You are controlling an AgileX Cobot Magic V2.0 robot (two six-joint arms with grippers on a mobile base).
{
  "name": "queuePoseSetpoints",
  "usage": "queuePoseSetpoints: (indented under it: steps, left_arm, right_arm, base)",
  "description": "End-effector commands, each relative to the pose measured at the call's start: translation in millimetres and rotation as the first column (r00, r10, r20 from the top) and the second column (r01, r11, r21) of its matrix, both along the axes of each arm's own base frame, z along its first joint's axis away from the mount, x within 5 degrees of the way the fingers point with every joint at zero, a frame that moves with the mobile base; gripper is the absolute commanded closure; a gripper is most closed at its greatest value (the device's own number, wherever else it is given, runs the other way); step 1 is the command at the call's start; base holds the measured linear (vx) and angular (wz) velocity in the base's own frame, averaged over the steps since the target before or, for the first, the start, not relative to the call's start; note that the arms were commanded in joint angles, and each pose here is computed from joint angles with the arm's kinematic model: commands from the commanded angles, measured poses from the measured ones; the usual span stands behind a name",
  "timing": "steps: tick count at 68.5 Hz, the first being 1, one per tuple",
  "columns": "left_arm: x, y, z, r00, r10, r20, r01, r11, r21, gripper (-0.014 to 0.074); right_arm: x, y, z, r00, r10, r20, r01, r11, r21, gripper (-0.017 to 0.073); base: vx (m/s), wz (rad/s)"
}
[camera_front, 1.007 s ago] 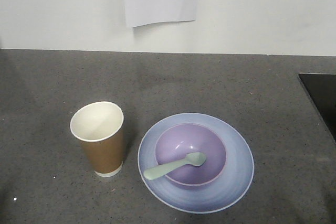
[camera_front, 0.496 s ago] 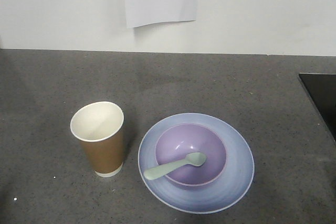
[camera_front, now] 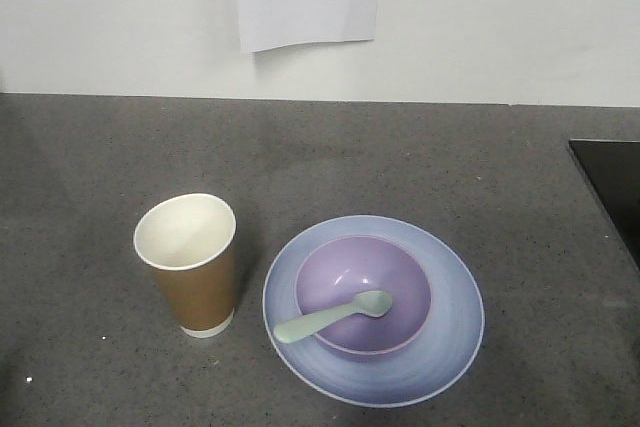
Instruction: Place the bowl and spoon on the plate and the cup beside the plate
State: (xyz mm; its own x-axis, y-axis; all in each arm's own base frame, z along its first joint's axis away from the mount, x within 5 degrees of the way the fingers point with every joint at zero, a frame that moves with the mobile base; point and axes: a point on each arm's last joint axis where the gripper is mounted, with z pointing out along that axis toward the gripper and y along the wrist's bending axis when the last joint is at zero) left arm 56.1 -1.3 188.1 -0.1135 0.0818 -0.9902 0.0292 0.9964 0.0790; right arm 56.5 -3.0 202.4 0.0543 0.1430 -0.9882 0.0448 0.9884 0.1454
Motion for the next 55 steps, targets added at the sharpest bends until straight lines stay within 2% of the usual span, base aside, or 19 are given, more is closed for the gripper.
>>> queuePoseSetpoints:
  steps: [1,55]
  left_arm:
    - [-0.8,0.2,10.5,0.995,0.003,0.1,-0.002,1.0,-0.012,0.06]
    - [-0.8,0.2,10.5,0.995,0.003,0.1,-0.002,1.0,-0.012,0.06]
  right_arm:
    - [-1.4,0.2,7.1,0.996,0.0,0.089,0.001,1.0,-0.008,0.0562]
    - [-1.4,0.2,7.1,0.996,0.0,0.089,0.001,1.0,-0.009,0.0562]
  base:
    - [0.0,0.0]
    - [0.0,0.0]
